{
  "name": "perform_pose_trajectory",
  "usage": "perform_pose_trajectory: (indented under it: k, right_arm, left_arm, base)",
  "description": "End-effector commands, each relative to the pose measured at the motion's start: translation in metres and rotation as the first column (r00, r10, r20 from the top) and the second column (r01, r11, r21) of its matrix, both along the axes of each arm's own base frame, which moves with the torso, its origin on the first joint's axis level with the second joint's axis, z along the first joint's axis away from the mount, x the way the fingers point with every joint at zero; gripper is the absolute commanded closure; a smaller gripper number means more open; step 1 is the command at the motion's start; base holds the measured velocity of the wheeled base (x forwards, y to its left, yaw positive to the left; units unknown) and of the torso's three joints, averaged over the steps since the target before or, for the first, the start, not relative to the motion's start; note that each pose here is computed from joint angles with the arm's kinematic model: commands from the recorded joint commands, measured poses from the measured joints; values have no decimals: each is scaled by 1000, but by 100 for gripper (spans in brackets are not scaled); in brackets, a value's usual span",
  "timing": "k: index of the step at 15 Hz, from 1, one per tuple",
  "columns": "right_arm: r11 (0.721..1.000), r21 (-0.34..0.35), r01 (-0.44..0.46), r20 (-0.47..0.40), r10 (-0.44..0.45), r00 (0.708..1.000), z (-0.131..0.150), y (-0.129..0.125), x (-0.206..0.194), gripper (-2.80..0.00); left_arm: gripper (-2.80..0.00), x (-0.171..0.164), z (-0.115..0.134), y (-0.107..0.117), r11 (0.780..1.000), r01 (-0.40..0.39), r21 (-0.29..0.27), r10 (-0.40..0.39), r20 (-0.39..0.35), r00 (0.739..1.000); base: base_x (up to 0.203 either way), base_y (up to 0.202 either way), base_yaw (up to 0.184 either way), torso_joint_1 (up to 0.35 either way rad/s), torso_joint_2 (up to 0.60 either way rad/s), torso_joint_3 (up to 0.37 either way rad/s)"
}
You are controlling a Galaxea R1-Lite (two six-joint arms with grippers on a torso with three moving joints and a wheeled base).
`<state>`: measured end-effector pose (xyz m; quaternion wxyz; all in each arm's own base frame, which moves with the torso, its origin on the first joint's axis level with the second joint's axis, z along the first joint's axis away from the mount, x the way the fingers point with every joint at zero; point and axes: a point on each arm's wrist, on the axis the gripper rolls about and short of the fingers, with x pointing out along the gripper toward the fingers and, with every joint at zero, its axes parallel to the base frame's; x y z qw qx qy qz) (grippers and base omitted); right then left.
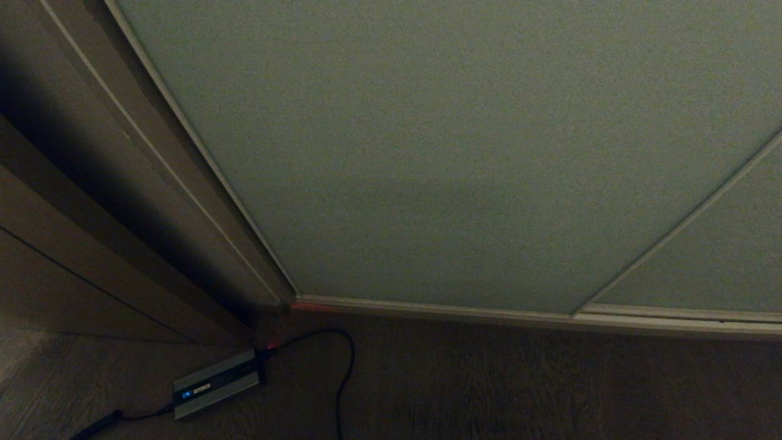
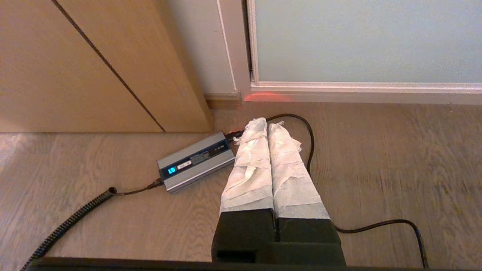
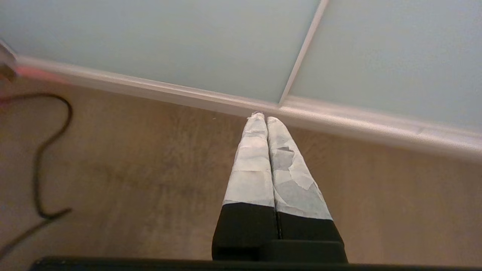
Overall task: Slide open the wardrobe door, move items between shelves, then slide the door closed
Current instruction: Open the door
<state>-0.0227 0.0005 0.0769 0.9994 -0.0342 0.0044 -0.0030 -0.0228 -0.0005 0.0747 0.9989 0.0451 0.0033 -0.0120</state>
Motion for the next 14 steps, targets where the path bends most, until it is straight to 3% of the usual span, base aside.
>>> perform_pose_trajectory:
  k: [1,4,12,14]
  right_arm:
    - [1000,-18,-5,-6,5,1000,-3,0,0,0]
    - [999,37,0,-2,0,1000,-3,0,0,0]
    - [999,39,0,-2,0,1000,-3,0,0,0]
    - [999,38,0,-3,0,1000,-3,0,0,0]
  left_arm:
    - [0,0,0,0,1000,-1,0,1,-2,1000]
    - [0,0,0,0,1000,1,0,-1,-3,1000]
    - [0,0,0,0,1000,0,5,0,-4,1000]
    - [0,0,0,0,999,2,49,-2,-1,1000]
  base:
    - [0,0,0,0,0,0]
    - [0,0,0,0,0,0]
    - [0,0,0,0,0,0]
    - [0,0,0,0,0,0]
